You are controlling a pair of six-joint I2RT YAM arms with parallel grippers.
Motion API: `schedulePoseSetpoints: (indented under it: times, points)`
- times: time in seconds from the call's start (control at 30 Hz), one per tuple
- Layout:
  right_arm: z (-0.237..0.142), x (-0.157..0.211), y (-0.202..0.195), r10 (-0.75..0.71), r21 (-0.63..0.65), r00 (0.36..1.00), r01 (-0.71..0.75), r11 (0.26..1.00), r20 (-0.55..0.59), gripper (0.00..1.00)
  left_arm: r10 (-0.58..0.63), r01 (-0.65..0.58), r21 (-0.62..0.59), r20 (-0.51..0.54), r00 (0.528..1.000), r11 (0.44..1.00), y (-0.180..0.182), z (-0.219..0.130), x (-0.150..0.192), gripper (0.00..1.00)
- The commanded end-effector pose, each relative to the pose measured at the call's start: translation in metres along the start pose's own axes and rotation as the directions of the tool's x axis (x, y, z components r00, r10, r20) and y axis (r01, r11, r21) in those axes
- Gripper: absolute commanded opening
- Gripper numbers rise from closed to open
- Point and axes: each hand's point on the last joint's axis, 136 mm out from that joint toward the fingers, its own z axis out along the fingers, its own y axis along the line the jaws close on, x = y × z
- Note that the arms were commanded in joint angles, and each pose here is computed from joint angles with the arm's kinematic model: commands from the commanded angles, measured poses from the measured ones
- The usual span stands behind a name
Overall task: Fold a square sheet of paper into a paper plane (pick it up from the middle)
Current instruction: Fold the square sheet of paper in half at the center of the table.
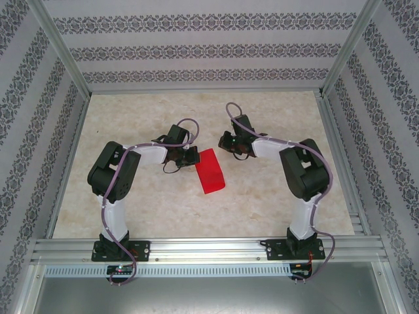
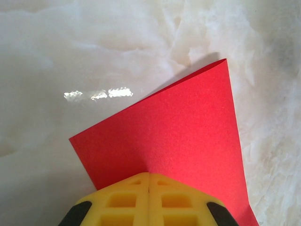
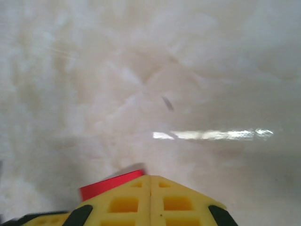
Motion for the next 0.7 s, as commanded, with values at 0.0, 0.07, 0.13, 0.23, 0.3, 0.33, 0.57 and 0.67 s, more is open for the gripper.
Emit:
schedulePoseSetpoints:
  times: [0.0,0.07,0.13,0.23,0.3,0.33,0.57,0.67]
  points:
    - [-0.018,0.026,0.037,-0.114,-0.146,0.99,0.101,0.984,-0.084,0.0,-0.109,0.041,-0.328,-0.192,0.975,0.944,0.095,0.02,0.076,0.0]
    - [-0.018,0.053,0.038,-0.134,-0.185,0.976,0.101,0.978,-0.172,0.0,-0.107,0.04,-0.327,-0.19,0.976,0.944,0.095,0.02,0.075,0.0]
    - [-0.018,0.074,0.037,-0.149,-0.206,0.962,0.101,0.973,-0.231,0.0,-0.106,0.038,-0.33,-0.188,0.976,0.943,0.095,0.02,0.075,0.0]
    - [-0.019,0.095,0.037,-0.172,-0.226,0.942,0.107,0.968,-0.288,0.0,-0.109,0.041,-0.333,-0.188,0.976,0.942,0.096,0.021,0.075,0.0]
    - [-0.018,0.106,0.034,-0.179,-0.22,0.93,0.111,0.969,-0.321,0.0,-0.111,0.044,-0.33,-0.187,0.976,0.943,0.096,0.021,0.075,0.0]
    - [-0.016,0.112,0.03,-0.178,-0.211,0.924,0.11,0.971,-0.337,0.0,-0.109,0.042,-0.33,-0.187,0.976,0.943,0.095,0.021,0.075,0.0]
    - [-0.01,0.131,0.009,-0.173,-0.172,0.903,0.112,0.979,-0.392,0.0,-0.113,0.046,-0.333,-0.187,0.976,0.942,0.097,0.021,0.076,0.0]
    - [-0.011,0.135,0.003,-0.169,-0.162,0.898,0.111,0.981,-0.407,0.0,-0.113,0.045,-0.335,-0.186,0.976,0.941,0.097,0.021,0.077,0.0]
